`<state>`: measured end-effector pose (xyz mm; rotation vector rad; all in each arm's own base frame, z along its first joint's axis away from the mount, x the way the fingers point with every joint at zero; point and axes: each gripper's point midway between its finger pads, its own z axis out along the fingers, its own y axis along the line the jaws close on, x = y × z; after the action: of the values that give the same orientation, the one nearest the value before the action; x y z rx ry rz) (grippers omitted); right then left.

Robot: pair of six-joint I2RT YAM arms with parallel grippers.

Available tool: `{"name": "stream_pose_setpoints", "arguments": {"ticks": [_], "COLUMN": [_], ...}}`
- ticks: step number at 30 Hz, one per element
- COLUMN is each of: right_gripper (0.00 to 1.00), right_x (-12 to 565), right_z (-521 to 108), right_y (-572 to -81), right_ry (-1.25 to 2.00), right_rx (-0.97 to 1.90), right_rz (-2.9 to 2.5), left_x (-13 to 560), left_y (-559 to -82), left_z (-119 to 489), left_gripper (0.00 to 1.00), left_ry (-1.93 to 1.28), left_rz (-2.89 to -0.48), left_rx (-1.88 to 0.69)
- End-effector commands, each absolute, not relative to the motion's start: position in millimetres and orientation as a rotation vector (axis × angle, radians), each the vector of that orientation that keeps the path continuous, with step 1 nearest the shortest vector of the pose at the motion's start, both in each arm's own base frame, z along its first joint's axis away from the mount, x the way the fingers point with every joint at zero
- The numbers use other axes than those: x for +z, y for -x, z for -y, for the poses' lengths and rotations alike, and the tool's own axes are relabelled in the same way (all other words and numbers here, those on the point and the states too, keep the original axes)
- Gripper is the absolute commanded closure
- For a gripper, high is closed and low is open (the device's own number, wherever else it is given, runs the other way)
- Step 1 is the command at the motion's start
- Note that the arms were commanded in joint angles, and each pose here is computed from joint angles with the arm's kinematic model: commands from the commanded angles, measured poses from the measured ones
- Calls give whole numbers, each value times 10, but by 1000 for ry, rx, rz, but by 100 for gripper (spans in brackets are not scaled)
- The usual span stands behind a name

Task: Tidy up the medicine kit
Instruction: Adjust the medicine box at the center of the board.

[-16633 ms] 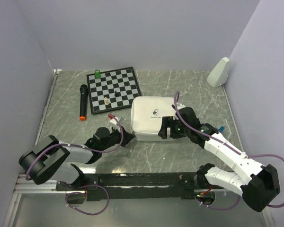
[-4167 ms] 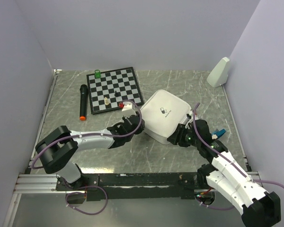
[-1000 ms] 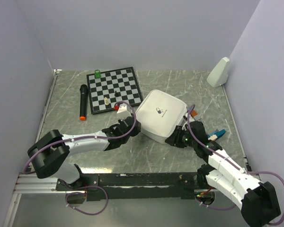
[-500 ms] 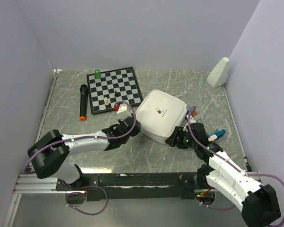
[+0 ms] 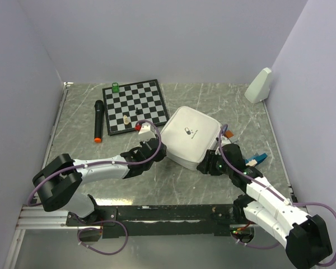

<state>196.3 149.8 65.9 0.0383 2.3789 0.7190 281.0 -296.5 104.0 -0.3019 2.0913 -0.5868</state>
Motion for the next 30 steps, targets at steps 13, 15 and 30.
{"name": "stream_pose_setpoints", "arguments": {"ticks": [13,15,30], "right_gripper": [14,5,26], "right_x": [1457,1532,1133], "right_z": [-1518,-1495,-1030], "right_y": [-2227,-2238,-2700], "right_ry": [-77,-114,-501], "right_rx": [747,743,537], "right_rz": [-2175,-2170,-2373], "left_x": [1128,1260,1606], "left_y": [-2850,-2896,-2322], "left_z": [2716,2705,3027], "left_gripper": [63,49,39], "left_ry": [164,146,-52], "left_rz": [-2106,-2078,-2008], "left_rx": [-520,-523,-1014]}}
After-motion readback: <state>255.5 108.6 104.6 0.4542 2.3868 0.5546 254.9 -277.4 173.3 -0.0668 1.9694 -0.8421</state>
